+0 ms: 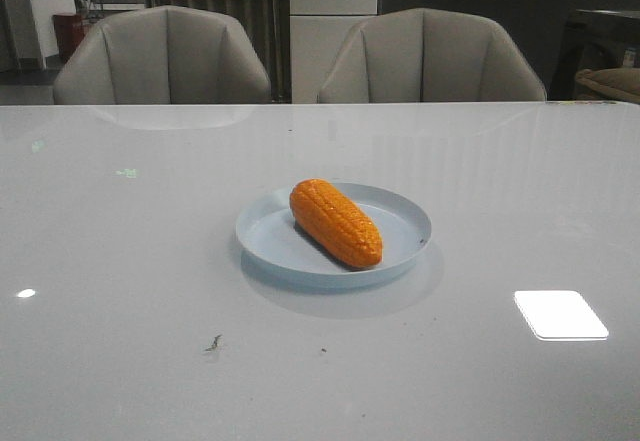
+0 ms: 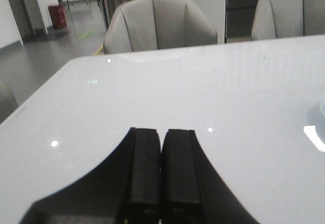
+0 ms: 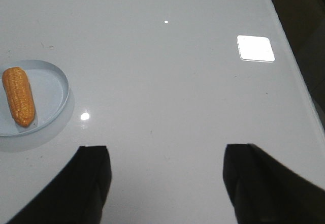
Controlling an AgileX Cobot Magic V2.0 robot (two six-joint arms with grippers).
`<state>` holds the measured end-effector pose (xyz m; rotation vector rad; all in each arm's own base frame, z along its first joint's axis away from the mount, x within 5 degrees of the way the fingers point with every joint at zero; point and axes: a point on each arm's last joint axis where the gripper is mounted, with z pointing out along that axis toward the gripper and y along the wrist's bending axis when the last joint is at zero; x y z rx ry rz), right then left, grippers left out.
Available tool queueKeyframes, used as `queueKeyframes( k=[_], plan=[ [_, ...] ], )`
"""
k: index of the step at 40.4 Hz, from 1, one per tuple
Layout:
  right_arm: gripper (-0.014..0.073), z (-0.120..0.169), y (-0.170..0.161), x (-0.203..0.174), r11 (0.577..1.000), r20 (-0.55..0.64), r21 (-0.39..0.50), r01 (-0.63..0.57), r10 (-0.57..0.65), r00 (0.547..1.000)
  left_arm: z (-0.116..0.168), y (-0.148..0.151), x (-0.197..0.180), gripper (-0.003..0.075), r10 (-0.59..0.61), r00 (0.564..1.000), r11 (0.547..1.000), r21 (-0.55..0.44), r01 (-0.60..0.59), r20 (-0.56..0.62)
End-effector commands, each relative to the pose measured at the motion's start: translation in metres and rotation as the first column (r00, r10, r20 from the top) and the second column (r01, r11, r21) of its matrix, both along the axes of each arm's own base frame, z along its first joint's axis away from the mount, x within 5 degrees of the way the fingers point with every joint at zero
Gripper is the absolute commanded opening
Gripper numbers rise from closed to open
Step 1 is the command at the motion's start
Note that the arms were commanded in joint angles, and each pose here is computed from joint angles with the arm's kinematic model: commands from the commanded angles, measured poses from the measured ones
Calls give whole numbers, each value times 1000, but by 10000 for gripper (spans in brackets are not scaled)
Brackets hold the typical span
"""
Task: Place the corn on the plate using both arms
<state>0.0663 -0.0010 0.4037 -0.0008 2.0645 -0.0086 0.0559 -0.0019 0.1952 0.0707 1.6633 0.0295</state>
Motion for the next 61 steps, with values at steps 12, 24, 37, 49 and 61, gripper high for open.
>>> queueKeyframes(
  k=[12, 24, 37, 49, 61],
  plan=[
    [569, 12, -1, 2, 1000, 89, -7, 9, -8, 996, 1, 0, -1, 90, 3, 1000, 1000, -21, -3, 25],
    [569, 13, -2, 2, 1000, 98, -17, 15, -13, 995, 2, 0, -1, 90, 4, 1000, 1000, -21, -3, 27],
    [559, -1, 1, -4, 1000, 413, 2, -15, 13, 911, 2, 0, -1, 90, 4, 1000, 1000, -21, -3, 27],
    [195, -41, 3, -31, 999, 846, 6, -48, 20, 533, 2, 0, -1, 90, 4, 1000, 1000, -21, -3, 27],
    [23, -104, 3, -44, 999, 913, 2, -54, 21, 407, 2, 0, -1, 90, 4, 1000, 1000, -21, -3, 29]
  ],
)
